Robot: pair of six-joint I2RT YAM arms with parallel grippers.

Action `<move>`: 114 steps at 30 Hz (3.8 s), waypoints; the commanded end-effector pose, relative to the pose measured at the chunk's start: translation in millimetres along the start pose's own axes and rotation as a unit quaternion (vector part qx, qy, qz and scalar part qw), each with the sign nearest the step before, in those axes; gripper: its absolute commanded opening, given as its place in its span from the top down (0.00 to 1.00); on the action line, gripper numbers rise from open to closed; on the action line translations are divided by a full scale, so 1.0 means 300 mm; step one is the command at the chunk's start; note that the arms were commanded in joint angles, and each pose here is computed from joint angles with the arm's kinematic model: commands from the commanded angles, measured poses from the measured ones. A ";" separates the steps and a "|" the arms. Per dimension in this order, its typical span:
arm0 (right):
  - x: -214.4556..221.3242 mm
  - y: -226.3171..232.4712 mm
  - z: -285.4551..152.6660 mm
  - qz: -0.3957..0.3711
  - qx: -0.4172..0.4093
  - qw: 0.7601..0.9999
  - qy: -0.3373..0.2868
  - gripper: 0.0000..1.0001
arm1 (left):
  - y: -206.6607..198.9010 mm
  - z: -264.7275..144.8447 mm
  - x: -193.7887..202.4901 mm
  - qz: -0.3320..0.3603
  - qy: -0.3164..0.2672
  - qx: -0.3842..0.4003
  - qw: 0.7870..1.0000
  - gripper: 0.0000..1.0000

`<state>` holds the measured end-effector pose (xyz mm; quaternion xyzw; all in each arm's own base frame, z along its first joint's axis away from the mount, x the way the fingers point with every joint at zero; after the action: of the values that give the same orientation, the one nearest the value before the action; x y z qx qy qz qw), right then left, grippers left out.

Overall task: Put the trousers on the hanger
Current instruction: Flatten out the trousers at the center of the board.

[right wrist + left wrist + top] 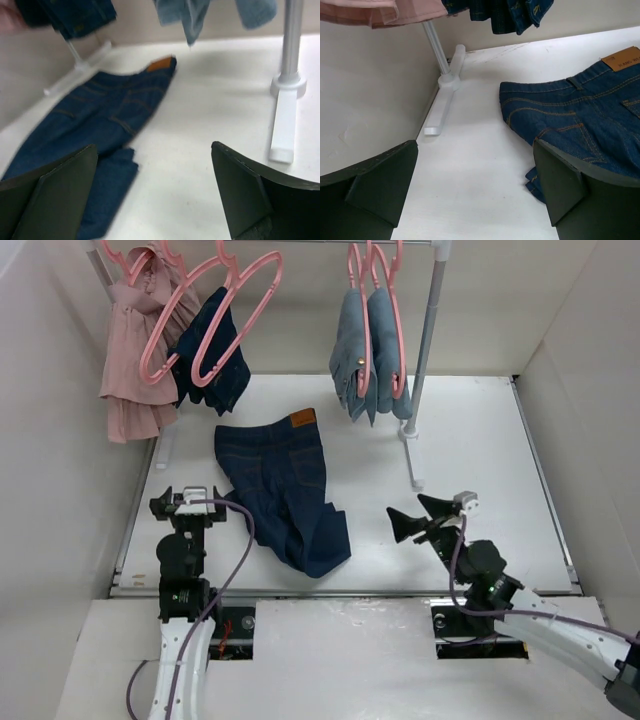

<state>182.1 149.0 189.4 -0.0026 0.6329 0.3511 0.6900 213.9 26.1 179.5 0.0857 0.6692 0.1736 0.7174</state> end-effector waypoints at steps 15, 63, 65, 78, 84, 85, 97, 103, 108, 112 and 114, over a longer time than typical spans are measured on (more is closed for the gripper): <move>0.252 0.369 0.582 -0.261 0.062 0.903 0.336 0.00 | -0.026 0.000 -0.183 0.054 0.083 0.168 0.981 0.00; -0.091 -0.109 -0.078 0.260 0.361 0.871 0.206 0.00 | -0.122 0.133 -0.279 0.209 0.175 0.394 0.878 0.02; -0.118 -0.091 -0.064 0.265 0.336 0.883 0.194 0.00 | -0.186 0.107 -0.224 0.261 0.205 0.428 0.841 0.01; 0.133 0.239 0.261 -0.109 0.033 0.867 0.484 0.00 | -0.335 0.246 0.034 0.279 0.263 0.463 0.799 0.01; 0.217 0.362 0.285 -0.272 -0.097 0.818 0.497 0.00 | -0.213 0.282 0.186 0.201 0.350 0.433 0.806 0.01; 0.222 0.374 0.297 -0.308 -0.136 0.807 0.484 0.00 | -0.210 0.271 0.212 0.206 0.356 0.439 0.799 0.01; 0.495 0.399 0.282 -0.397 -0.291 0.647 0.583 0.00 | -0.372 0.180 0.220 0.189 0.298 0.508 0.786 0.01; 0.470 0.403 0.225 -0.387 -0.303 0.614 0.618 0.12 | -0.421 0.097 0.266 0.209 0.303 0.535 0.761 0.14; 0.414 0.422 0.203 -0.403 -0.307 0.614 0.605 0.05 | -0.420 0.087 0.297 0.220 0.303 0.529 0.761 0.51; 0.505 0.362 0.187 -0.437 -0.269 0.580 0.632 0.14 | -0.414 0.105 0.302 0.214 0.312 0.503 0.777 1.00; 0.585 0.314 0.188 -0.448 -0.248 0.568 0.644 0.22 | -0.404 0.109 0.298 0.216 0.316 0.492 0.782 1.00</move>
<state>171.3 330.9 116.9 -0.6781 0.7115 0.0921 0.1594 268.9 -52.7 54.7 0.5244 0.8083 -0.0233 0.2666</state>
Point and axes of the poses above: each gripper's point midway between its finger pads, its own z axis out along the fingers, its own y axis along the line the jaws close on, x = y × z, the point moved 4 cm from there along -z, back along the fingers, and after that the axes turned 9 degrees about z, right-handed, at the moved point
